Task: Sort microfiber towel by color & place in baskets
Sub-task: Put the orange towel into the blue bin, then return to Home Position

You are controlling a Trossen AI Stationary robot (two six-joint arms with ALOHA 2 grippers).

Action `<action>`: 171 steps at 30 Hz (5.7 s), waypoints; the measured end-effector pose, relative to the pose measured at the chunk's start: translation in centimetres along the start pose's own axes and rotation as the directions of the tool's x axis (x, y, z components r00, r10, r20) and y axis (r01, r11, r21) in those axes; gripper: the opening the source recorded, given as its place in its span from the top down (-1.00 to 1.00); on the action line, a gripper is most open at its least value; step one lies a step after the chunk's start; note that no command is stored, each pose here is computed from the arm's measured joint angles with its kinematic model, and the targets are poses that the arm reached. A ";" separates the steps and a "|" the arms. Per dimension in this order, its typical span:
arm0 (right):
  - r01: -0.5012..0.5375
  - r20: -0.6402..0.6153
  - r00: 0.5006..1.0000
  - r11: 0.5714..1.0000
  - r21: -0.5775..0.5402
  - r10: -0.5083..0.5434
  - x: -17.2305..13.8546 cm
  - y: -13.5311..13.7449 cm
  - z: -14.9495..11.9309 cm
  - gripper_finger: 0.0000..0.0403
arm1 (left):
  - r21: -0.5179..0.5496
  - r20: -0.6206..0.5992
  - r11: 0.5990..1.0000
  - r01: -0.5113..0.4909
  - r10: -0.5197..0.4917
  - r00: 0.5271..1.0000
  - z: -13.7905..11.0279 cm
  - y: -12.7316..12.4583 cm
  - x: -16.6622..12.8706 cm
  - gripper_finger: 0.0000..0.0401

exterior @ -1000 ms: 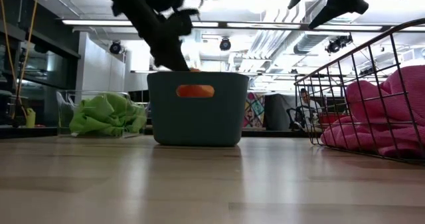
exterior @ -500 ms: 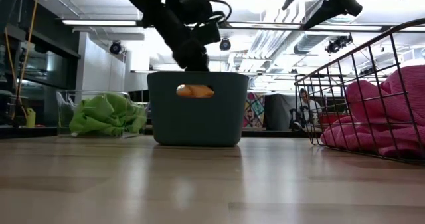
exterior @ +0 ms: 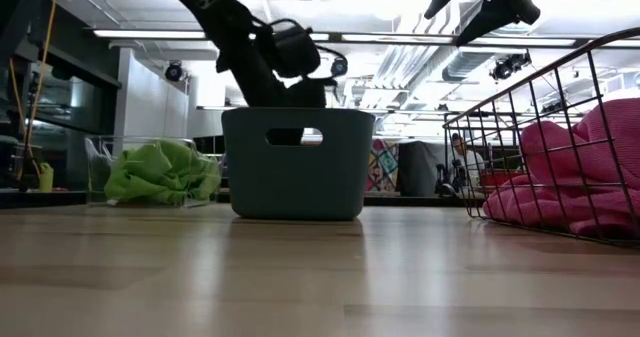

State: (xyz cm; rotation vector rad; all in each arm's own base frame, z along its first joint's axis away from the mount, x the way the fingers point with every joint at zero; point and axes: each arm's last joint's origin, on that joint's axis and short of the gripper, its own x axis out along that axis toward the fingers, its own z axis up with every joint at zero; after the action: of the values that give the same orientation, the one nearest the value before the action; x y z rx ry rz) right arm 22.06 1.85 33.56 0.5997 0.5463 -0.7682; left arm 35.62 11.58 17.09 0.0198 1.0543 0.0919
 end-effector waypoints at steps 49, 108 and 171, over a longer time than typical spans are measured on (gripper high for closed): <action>-0.167 0.015 0.986 0.985 -0.033 0.167 0.9 1.0 1.9 -0.62 | -0.459 0.826 0.779 0.428 0.197 0.528 -15.3 -8.0 -15.0 -0.03; -0.605 0.031 0.796 0.796 -0.007 0.605 -1.0 -10.8 -9.5 0.40 | -0.286 0.873 0.885 0.367 0.083 0.481 -21.5 -9.6 -12.9 0.94; -0.645 0.266 0.588 0.641 -0.416 0.764 3.8 -14.9 -13.9 0.98 | -0.292 0.870 0.885 0.363 0.088 0.486 -21.5 -9.6 -12.9 0.94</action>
State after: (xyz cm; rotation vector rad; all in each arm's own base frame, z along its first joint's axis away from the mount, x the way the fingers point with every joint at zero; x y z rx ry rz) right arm 9.74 0.89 16.94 0.3176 -0.0341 -0.0129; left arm 11.22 0.33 17.07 -0.4160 -0.0455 0.1483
